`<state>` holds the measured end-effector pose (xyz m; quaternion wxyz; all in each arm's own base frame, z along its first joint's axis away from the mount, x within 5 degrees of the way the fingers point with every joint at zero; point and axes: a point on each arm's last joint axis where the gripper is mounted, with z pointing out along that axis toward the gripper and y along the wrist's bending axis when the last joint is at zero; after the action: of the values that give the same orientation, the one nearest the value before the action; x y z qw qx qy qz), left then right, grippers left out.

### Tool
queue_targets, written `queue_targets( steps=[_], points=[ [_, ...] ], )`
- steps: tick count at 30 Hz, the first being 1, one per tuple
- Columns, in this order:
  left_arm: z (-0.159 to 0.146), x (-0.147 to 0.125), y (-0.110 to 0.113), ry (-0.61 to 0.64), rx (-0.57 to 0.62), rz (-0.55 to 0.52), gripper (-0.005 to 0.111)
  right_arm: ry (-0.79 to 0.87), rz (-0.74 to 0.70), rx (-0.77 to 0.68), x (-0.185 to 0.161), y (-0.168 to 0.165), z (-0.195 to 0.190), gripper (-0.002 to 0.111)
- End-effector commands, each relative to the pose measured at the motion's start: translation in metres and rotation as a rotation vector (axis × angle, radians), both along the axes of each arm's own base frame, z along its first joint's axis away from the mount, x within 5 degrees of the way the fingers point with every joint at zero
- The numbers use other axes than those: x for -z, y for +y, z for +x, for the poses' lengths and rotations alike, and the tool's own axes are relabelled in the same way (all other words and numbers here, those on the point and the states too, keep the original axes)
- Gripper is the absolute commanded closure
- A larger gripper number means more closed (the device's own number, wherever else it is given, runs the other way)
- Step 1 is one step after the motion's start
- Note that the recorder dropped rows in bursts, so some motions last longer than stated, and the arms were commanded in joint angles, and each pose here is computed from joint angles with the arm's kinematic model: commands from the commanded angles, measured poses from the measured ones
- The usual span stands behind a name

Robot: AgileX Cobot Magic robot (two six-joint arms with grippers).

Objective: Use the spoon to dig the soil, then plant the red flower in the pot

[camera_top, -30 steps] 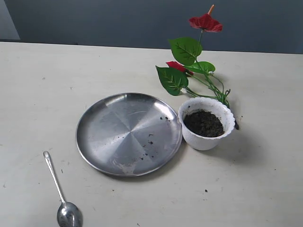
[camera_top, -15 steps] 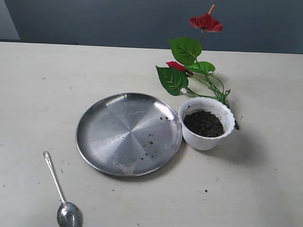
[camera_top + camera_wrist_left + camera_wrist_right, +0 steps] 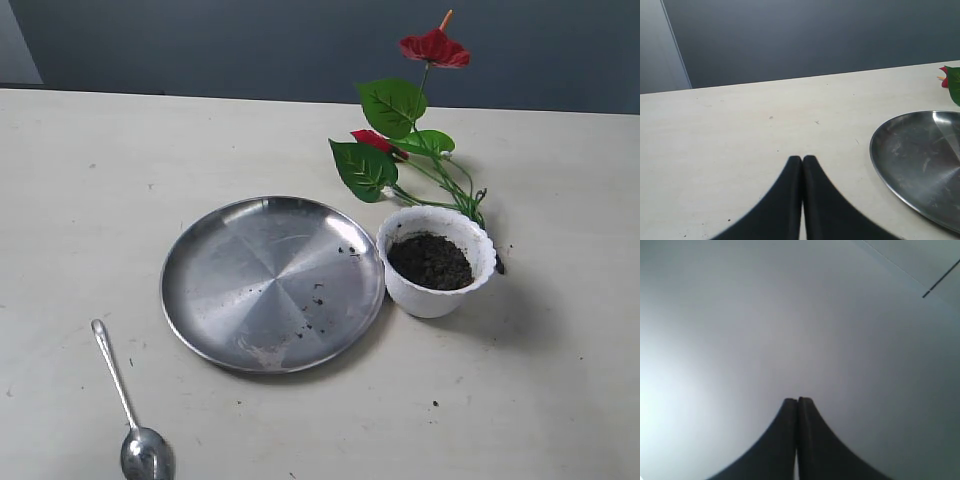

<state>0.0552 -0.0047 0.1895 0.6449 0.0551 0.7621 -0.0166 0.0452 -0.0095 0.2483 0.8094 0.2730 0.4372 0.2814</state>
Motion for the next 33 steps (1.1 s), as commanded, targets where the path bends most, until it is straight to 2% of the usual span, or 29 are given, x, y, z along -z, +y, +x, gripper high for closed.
queue_targets(
  steps=[1, 4, 6, 9, 11, 17, 21, 24, 26, 28, 30, 31, 33],
  points=[
    [0.000, -0.002, 0.000, -0.017, 0.006, -0.006, 0.106, -0.179, 0.006, -0.035, -0.013, 0.002, -0.008, 0.109],
    [0.000, -0.002, 0.000, -0.017, 0.006, -0.006, 0.106, -0.314, 0.018, -0.063, -0.022, 0.004, -0.016, 0.109],
    [0.000, -0.002, 0.000, -0.017, 0.006, -0.006, 0.106, -0.398, 0.080, -0.094, -0.029, 0.002, -0.022, 0.109],
    [0.000, -0.002, 0.000, -0.017, 0.006, -0.006, 0.106, -0.555, 0.150, -0.104, -0.055, -0.001, -0.037, 0.109],
    [0.000, -0.002, 0.000, -0.017, 0.006, -0.006, 0.106, -0.604, 0.159, -0.073, -0.077, -0.003, -0.045, 0.109],
    [0.000, -0.002, 0.000, -0.017, 0.006, -0.006, 0.106, -0.529, -0.133, 0.179, -0.129, -0.003, -0.034, 0.109],
    [0.000, -0.002, 0.000, -0.017, 0.006, -0.006, 0.106, -0.454, -0.359, 0.194, -0.165, 0.003, -0.005, 0.109],
    [0.000, -0.002, 0.000, -0.017, 0.006, -0.006, 0.106, -0.389, -0.649, 0.055, -0.200, 0.022, 0.027, 0.109],
    [0.000, -0.002, 0.000, -0.017, 0.006, -0.006, 0.106, -0.282, -0.816, -0.147, -0.221, 0.036, 0.057, 0.109],
    [0.000, -0.002, 0.000, -0.017, 0.006, -0.006, 0.106, -0.088, -0.896, -0.364, -0.232, 0.041, 0.091, 0.109],
    [0.000, -0.002, 0.000, -0.017, 0.006, -0.006, 0.106, 0.095, -0.917, -0.543, -0.245, 0.043, 0.120, 0.109],
    [0.000, -0.002, 0.000, -0.017, 0.006, -0.006, 0.106, 0.145, -0.926, -0.601, -0.249, 0.045, 0.130, 0.109],
    [0.000, -0.002, 0.000, -0.017, 0.006, -0.006, 0.106, 0.139, -0.915, -0.695, -0.262, 0.055, 0.149, 0.109]
  ],
)
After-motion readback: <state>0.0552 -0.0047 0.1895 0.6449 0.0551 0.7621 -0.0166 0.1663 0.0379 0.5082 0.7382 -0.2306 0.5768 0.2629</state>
